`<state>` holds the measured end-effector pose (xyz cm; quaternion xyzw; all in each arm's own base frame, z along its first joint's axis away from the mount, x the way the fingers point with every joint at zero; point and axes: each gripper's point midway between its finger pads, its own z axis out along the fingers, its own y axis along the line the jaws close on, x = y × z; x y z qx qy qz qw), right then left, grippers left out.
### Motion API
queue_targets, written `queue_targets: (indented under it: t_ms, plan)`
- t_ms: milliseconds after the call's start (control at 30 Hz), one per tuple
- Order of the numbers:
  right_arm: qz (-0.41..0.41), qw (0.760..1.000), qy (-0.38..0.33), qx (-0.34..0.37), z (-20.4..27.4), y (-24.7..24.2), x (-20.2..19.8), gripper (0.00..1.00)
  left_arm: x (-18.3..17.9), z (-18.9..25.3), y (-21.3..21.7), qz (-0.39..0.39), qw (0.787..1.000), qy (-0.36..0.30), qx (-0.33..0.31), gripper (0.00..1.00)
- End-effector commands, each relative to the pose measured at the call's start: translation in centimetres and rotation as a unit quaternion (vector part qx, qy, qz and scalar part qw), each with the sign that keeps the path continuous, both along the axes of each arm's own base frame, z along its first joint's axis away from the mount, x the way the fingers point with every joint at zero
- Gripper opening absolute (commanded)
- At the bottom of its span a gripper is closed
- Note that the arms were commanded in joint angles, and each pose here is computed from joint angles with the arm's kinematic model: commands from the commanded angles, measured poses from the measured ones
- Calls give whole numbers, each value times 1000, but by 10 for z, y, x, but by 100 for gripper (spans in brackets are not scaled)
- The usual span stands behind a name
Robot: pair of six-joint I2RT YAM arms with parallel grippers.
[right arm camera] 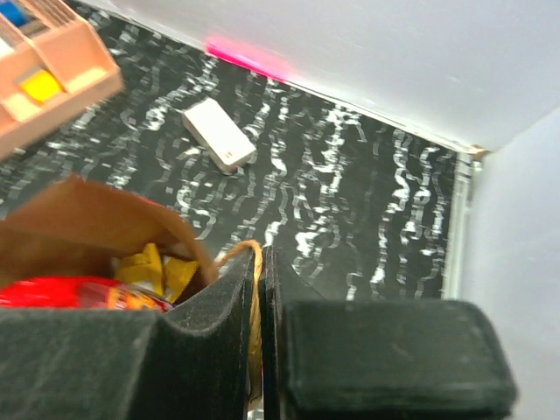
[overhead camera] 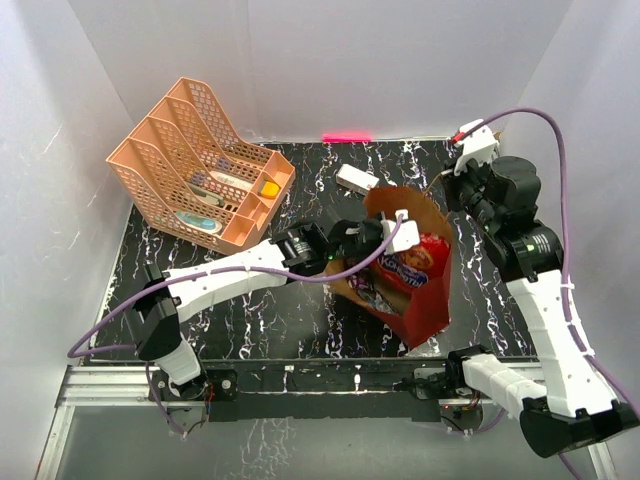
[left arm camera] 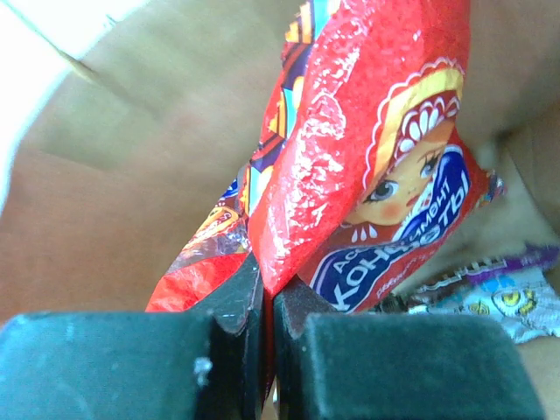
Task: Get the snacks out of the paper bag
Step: Take out the snack from the paper bag.
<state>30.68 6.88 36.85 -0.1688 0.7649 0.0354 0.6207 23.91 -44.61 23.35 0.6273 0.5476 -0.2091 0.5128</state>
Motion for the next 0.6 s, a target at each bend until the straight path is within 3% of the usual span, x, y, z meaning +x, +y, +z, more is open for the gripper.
queue_targets:
  t_ms: [0,400,567]
  plan:
    - [-61,989,-101,-85,59,-35,17,8,23,132,-5,76,982,-37,-168,0]
    - [-83,966,-128,-207,103,-81,75,8,21,198,7,123,958,24,-258,0]
    - [51,972,-127,-194,77,-35,66,8,14,218,20,126,954,29,-271,0]
